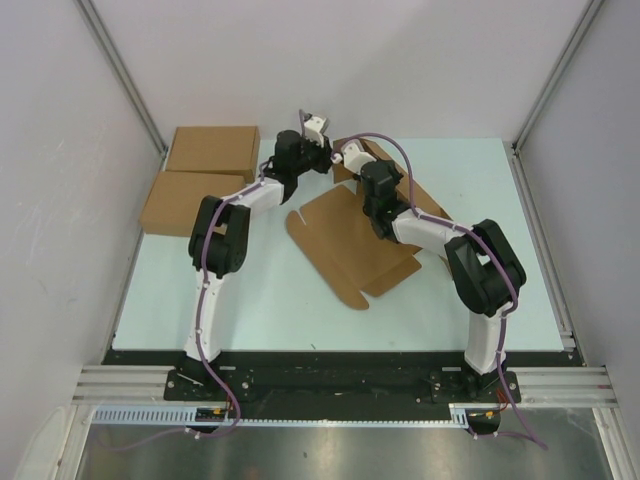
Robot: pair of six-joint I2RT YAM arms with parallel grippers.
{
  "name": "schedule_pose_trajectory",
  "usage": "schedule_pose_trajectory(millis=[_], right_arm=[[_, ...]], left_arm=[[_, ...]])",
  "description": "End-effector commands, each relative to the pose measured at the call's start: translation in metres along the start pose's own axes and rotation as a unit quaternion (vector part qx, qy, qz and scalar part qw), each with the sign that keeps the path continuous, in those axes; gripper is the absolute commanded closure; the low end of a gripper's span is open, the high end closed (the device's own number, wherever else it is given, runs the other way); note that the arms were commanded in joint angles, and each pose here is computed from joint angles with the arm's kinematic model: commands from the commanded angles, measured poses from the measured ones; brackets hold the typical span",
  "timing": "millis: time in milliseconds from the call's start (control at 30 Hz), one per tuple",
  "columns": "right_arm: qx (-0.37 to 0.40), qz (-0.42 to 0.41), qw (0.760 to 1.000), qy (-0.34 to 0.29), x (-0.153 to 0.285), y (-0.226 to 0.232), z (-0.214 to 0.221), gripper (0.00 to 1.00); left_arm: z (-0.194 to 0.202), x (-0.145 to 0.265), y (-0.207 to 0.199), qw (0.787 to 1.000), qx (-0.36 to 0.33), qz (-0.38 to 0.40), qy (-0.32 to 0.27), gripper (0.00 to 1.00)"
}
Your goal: Fold the paper box
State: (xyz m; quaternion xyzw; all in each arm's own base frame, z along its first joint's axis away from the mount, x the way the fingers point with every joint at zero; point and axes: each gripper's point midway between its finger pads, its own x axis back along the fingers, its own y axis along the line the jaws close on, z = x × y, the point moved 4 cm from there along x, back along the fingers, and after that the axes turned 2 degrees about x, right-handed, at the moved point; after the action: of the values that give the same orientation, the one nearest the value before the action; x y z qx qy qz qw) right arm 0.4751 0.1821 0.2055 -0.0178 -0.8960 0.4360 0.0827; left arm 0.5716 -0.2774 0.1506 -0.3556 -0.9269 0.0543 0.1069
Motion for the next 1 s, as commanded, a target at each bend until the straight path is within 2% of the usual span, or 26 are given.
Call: schedule_pose_trajectory(millis=[0,67,133,167,200,233,300,367,433,567,600,633,667,733,767,800,967], right_arm=[[0.021,-0.058,0.998,0.014,0.006,0.03,0.013,1.0],[0.022,-0.058,0.998,0.012,0.007,0.032,0.012,1.0],[0.023,-0.059,0.998,0.01,0.009,0.033,0.01,1.0],[0.023,-0.059,0.998,0.011,0.008,0.032,0.01,1.0],[0.024,-0.061,0.998,0.011,0.009,0.033,0.011,1.0],[0.023,-0.064,0.998,0.01,0.01,0.032,0.01,1.0],[0.024,-0.067,0.997,0.009,0.01,0.031,0.009,1.0],[0.023,-0.07,0.997,0.008,0.01,0.031,0.009,1.0],[0.025,-0.07,0.997,0.009,0.01,0.031,0.01,1.0],[0.025,-0.07,0.997,0.007,0.01,0.032,0.009,1.0],[0.025,-0.071,0.997,0.007,0.009,0.032,0.01,1.0],[0.025,-0.071,0.997,0.007,0.009,0.032,0.01,1.0],[0.025,-0.07,0.997,0.006,0.009,0.033,0.009,1.0],[0.026,-0.073,0.997,0.005,0.009,0.035,0.01,1.0],[0.026,-0.072,0.997,0.006,0.008,0.036,0.01,1.0],[0.025,-0.071,0.997,0.005,0.008,0.036,0.01,1.0],[0.023,-0.071,0.997,0.002,0.008,0.04,0.008,1.0]], left_arm=[[-0.011,0.002,-0.015,0.999,-0.016,0.045,-0.009,0.92],[-0.011,0.005,-0.019,0.998,-0.014,0.054,-0.011,0.98],[-0.009,0.008,-0.022,0.998,-0.008,0.062,-0.016,0.99],[-0.01,0.009,-0.022,0.998,-0.004,0.058,-0.019,0.93],[-0.011,0.008,-0.021,0.998,-0.002,0.053,-0.022,0.67],[-0.01,0.008,-0.019,0.998,0.001,0.051,-0.023,0.54],[-0.011,0.007,-0.022,0.997,0.004,0.07,-0.028,0.37],[-0.011,0.006,-0.028,0.996,0.013,0.088,-0.031,0.37],[-0.011,0.004,-0.032,0.994,0.017,0.101,-0.035,0.4],[-0.012,0.002,-0.034,0.993,0.017,0.111,-0.041,0.55],[-0.012,0.001,-0.034,0.993,0.017,0.113,-0.043,0.67],[-0.013,0.001,-0.035,0.992,0.017,0.114,-0.044,0.72],[-0.012,0.001,-0.036,0.992,0.02,0.117,-0.045,0.81],[-0.012,0.001,-0.041,0.99,0.025,0.13,-0.047,0.89],[-0.011,0.003,-0.044,0.989,0.029,0.135,-0.047,0.97],[-0.01,0.004,-0.046,0.989,0.031,0.136,-0.047,1.0],[-0.008,0.011,-0.059,0.991,0.031,0.119,-0.044,1.0]])
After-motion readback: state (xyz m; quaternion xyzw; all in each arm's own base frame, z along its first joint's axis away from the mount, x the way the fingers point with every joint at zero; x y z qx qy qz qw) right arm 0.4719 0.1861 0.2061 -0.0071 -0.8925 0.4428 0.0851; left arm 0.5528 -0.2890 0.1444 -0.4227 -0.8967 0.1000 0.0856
